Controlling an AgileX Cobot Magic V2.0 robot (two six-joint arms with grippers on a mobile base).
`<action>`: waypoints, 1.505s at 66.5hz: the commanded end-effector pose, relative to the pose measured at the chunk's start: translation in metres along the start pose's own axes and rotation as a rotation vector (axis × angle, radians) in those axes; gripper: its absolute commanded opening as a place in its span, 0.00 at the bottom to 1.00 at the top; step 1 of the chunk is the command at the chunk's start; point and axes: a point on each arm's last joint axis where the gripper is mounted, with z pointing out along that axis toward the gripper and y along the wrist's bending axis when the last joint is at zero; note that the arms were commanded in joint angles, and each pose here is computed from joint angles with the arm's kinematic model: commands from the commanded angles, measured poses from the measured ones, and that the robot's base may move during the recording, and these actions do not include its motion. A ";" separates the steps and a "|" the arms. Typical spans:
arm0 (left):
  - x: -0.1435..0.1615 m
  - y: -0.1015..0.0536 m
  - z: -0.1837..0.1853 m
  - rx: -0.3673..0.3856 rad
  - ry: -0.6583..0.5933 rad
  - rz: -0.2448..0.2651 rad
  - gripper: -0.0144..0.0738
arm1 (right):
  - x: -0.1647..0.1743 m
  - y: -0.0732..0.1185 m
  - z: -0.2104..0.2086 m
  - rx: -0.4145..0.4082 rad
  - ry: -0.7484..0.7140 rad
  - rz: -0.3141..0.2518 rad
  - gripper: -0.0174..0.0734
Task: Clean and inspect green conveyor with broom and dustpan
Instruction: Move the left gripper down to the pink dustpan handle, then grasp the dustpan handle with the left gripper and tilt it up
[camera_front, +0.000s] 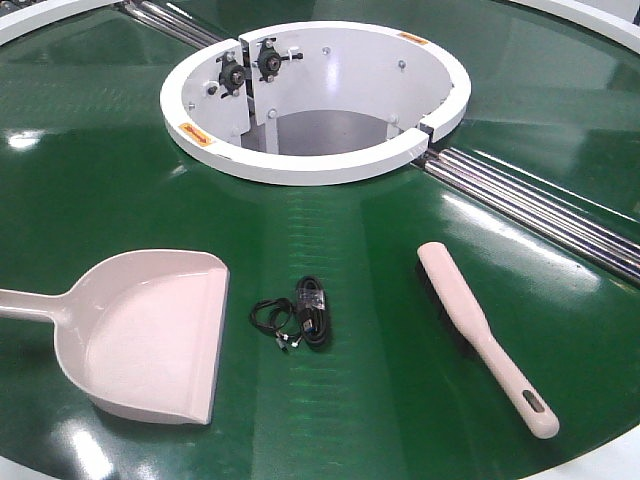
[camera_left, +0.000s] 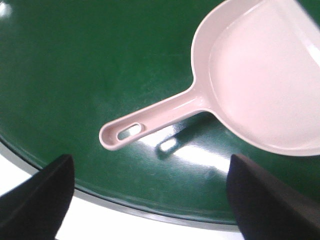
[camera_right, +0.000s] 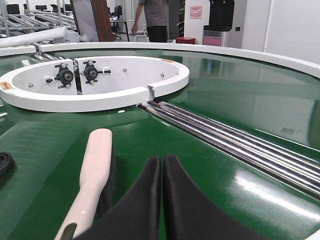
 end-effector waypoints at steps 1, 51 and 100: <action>-0.017 0.008 0.007 -0.001 -0.027 0.083 0.82 | -0.007 0.000 -0.001 -0.003 -0.087 -0.006 0.18; -0.042 0.016 0.087 0.254 0.184 0.721 0.82 | -0.007 0.000 -0.001 -0.003 -0.087 -0.006 0.18; -0.040 0.009 0.153 0.394 0.250 0.956 0.82 | -0.007 0.000 -0.001 -0.003 -0.087 -0.006 0.18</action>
